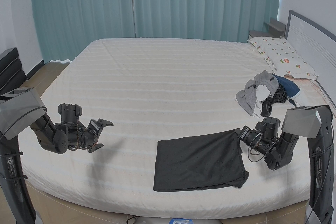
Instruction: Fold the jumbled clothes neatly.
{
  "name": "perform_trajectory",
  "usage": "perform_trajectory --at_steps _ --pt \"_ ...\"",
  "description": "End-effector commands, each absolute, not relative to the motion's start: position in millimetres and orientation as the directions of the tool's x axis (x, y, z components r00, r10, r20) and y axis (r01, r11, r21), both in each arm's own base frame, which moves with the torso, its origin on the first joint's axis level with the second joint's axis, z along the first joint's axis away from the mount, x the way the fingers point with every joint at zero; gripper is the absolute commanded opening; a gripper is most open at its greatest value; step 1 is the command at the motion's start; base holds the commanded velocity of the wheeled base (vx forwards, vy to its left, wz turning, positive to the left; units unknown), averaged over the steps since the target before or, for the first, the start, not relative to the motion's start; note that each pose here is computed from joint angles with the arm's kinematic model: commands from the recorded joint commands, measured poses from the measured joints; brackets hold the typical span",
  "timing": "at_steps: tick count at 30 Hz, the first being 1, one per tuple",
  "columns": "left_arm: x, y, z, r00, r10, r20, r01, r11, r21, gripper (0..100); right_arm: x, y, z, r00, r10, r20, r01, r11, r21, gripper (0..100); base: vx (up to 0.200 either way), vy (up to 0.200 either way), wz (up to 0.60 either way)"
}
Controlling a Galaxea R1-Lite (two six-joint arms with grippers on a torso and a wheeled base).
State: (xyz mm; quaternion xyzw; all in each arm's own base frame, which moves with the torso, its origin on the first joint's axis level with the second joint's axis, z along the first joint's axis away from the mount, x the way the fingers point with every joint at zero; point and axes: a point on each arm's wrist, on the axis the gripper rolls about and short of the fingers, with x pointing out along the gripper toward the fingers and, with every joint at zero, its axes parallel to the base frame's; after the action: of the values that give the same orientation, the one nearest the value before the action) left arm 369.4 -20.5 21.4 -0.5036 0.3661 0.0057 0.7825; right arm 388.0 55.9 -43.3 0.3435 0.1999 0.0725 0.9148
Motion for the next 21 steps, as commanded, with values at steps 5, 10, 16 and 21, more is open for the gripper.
perform_trajectory --at_steps 5,10,16,21 --pt "369.4 -20.6 21.2 0.732 -0.360 -0.579 -0.378 0.492 -0.784 100 385.9 55.8 -44.7 0.907 0.273 -0.322 0.007 0.754 0.657 100 0.000 0.000 0.00" --pt "369.0 -21.1 20.9 0.730 -0.361 -0.580 -0.378 0.494 -0.783 100 375.6 51.0 -28.5 0.910 0.269 -0.316 0.015 0.739 0.674 100 0.000 0.000 0.00" --pt "368.7 -21.1 20.6 0.730 -0.360 -0.581 -0.380 0.493 -0.783 100 326.7 44.6 -2.7 0.863 0.343 -0.370 0.014 0.718 0.696 100 0.000 0.000 0.00" --pt "368.4 -21.4 20.3 0.731 -0.352 -0.584 -0.384 0.495 -0.779 100 287.0 39.5 9.1 0.778 0.485 -0.400 -0.066 0.696 0.715 100 -0.120 0.000 0.00"
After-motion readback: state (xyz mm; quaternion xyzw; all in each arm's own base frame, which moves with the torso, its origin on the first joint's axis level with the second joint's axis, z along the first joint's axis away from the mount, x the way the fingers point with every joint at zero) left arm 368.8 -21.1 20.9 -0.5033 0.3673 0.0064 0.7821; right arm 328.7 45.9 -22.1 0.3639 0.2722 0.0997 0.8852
